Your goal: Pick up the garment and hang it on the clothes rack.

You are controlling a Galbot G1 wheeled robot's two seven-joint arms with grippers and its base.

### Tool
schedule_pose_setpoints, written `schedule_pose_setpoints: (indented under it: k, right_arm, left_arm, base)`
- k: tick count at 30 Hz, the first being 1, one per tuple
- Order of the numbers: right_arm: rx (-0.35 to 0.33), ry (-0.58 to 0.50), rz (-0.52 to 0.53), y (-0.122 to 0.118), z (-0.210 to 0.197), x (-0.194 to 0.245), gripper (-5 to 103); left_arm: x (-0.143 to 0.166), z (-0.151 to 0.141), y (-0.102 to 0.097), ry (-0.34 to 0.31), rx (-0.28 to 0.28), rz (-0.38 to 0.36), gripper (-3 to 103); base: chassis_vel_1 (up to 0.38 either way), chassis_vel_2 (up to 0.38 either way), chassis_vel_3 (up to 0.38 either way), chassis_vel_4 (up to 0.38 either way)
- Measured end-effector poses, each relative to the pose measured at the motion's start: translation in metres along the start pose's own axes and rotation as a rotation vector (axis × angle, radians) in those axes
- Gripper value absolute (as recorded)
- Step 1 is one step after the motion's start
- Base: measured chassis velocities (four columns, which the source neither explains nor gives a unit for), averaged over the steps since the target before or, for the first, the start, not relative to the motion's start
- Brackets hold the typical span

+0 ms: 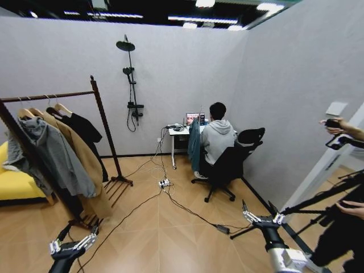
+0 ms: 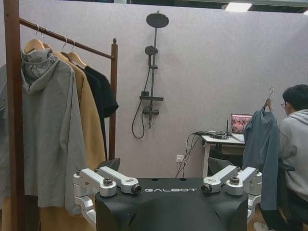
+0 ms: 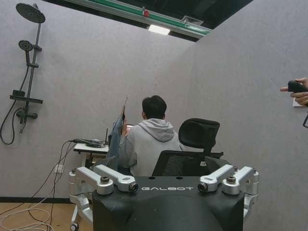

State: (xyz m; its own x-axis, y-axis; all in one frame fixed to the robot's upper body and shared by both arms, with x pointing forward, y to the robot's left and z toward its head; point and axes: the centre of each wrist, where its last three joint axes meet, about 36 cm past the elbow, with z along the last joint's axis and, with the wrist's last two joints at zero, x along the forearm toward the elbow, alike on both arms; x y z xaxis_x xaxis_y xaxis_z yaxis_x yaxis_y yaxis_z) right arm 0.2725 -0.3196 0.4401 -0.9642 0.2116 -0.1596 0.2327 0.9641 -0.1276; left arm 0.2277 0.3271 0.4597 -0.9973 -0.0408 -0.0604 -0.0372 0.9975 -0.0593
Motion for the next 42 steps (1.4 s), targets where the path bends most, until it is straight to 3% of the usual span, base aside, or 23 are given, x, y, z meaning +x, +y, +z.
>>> schedule_pose_setpoints:
  k: [14, 42]
  right_arm:
    - [-0.011, -0.006, -0.014, 0.006, 0.005, -0.003, 100]
    - [-0.039, -0.005, -0.027, 0.011, 0.009, -0.008, 100]
  left_arm:
    - [0.0, 0.0, 0.0, 0.0, 0.0, 0.0, 100]
    - [0.0, 0.0, 0.0, 0.0, 0.0, 0.0, 100]
  base:
    - [0.182, -0.166, -0.184, 0.193]
    - [-0.001, 0.0, 0.002, -0.001]
